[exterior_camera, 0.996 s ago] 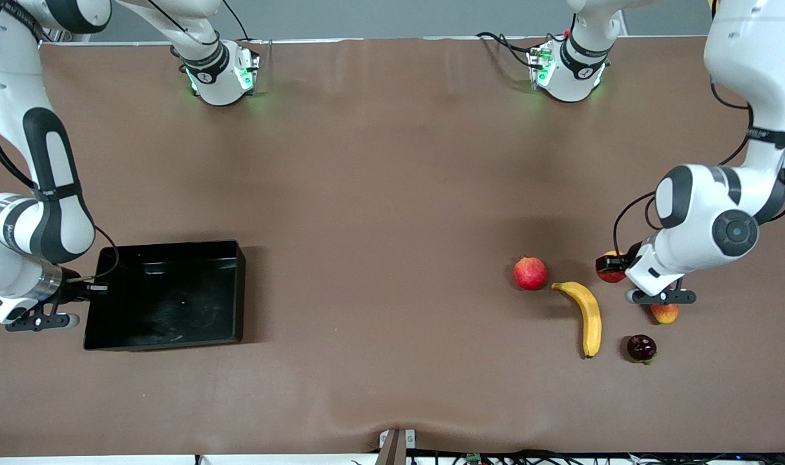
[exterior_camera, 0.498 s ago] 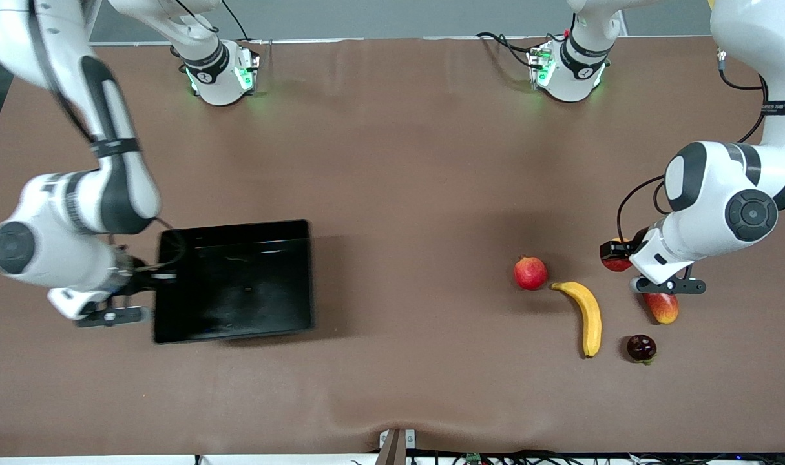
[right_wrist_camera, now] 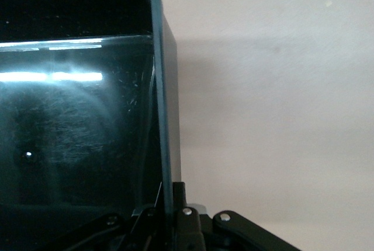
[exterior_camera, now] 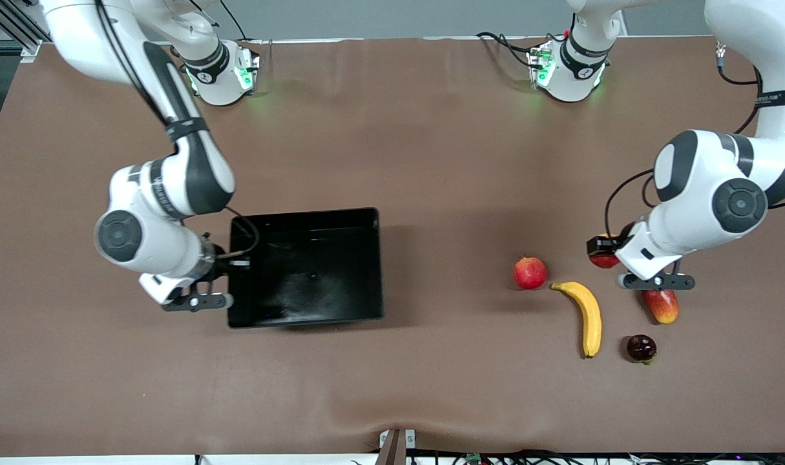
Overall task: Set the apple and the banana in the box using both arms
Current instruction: 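Carry the apple into the box with the left gripper while the right gripper withdraws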
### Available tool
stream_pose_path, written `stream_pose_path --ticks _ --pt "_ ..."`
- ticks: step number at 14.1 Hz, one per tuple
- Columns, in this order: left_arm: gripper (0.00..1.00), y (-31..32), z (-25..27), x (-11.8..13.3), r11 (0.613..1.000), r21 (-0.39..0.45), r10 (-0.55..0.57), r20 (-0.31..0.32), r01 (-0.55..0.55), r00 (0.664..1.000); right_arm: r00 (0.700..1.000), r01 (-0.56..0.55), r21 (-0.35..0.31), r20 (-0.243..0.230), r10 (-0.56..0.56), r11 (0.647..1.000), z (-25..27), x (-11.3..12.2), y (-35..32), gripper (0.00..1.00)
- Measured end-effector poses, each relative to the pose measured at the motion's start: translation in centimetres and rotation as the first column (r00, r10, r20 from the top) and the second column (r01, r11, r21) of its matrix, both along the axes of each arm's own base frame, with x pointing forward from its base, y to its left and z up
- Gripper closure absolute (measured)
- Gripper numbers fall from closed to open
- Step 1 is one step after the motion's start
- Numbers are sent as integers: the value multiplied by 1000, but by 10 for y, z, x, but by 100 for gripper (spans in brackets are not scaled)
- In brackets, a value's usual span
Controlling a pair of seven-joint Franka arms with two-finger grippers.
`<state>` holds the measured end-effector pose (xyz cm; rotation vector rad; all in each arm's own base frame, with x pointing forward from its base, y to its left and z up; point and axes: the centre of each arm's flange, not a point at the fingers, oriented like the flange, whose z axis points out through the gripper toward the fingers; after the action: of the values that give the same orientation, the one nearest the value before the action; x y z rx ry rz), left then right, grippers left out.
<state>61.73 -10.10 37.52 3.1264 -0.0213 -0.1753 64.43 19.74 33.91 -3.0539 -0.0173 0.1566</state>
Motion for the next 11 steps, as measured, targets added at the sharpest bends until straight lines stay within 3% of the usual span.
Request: stream_pose_path --ticks 6,11 --pt "29 -92 26 -16 995 -15 96 19 -96 995 998 64 -7 16 -64 998 -15 -45 126 96" --pt "29 -150 23 -31 984 -9 177 11 -177 984 991 107 17 75 -108 994 -68 -70 193 96"
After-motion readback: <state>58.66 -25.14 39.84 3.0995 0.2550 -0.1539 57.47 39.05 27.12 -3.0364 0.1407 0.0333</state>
